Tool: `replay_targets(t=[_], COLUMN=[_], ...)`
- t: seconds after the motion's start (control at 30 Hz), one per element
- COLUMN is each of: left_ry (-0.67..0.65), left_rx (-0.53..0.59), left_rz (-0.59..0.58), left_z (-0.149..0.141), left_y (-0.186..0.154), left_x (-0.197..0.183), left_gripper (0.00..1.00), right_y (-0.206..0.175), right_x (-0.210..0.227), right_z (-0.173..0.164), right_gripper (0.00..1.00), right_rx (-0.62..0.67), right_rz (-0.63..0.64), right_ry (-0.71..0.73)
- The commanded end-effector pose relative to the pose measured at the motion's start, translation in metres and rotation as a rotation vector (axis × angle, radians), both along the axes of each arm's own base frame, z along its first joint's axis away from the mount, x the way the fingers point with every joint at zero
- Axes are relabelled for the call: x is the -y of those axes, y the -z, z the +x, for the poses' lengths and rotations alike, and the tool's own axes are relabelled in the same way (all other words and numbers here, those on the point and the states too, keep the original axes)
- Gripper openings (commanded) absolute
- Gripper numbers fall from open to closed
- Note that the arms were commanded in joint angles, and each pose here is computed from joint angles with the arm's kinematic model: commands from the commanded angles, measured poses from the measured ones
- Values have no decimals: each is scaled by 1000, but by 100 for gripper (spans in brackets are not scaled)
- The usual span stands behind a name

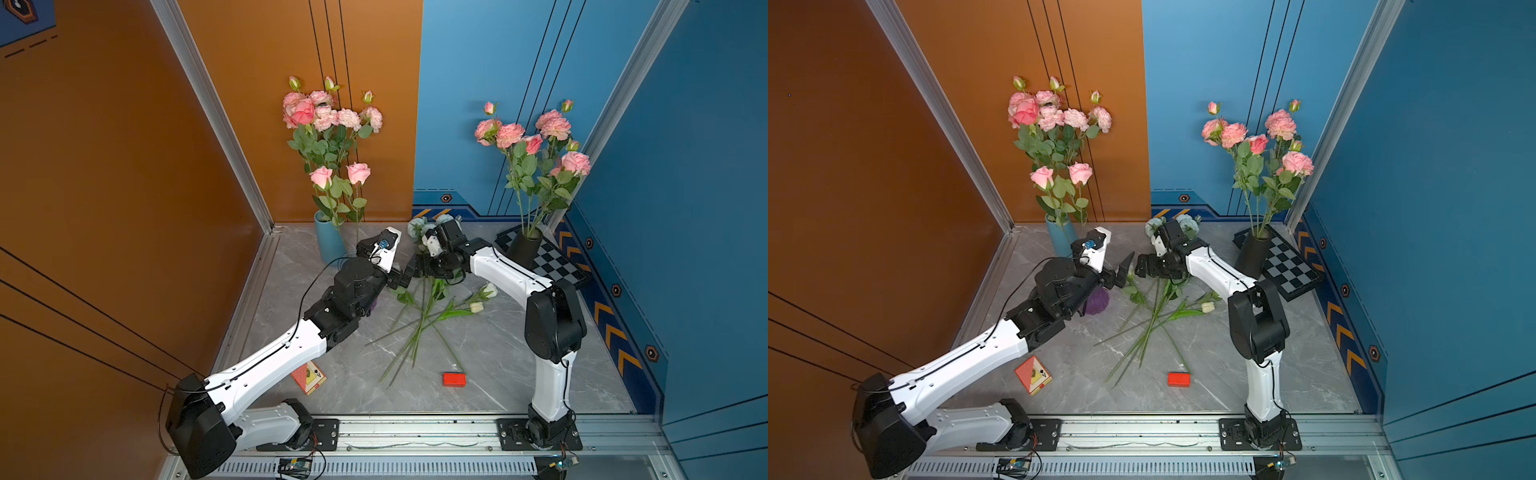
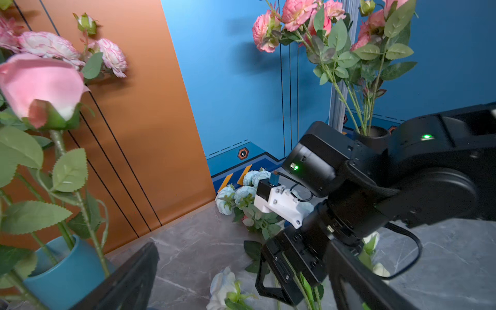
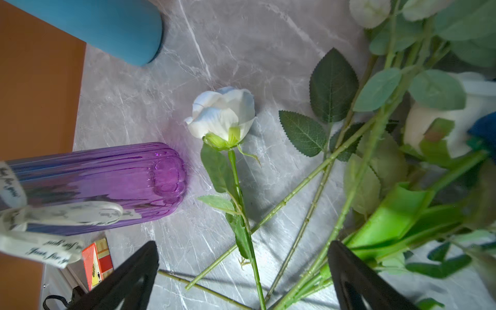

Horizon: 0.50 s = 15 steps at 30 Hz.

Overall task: Place the pink flowers into the vase
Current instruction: Pick up the flower at the center of the board.

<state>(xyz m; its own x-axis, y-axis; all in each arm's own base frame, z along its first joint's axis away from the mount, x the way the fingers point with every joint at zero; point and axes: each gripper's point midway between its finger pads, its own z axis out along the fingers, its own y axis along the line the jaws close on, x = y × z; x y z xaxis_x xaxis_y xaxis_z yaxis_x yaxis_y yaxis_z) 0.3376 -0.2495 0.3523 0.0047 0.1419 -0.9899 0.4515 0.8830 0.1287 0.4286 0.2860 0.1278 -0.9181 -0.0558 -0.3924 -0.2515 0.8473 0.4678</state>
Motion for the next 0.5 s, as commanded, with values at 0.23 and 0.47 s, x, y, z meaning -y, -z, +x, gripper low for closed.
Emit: replay_targets(t=[0.23, 0.47], left_ry=[54, 98], left_rx=[-32, -62], left_rz=[28, 50], left_z=[-11, -12], left_y=[7, 15], left_x=[11, 22], left_gripper=[98, 99], right_y=[22, 51], right_x=[-21, -3], right_z=[37, 60], right_gripper=[100, 100], right_rx=[-60, -80], right_rz=[43, -23], right_ry=[51, 128])
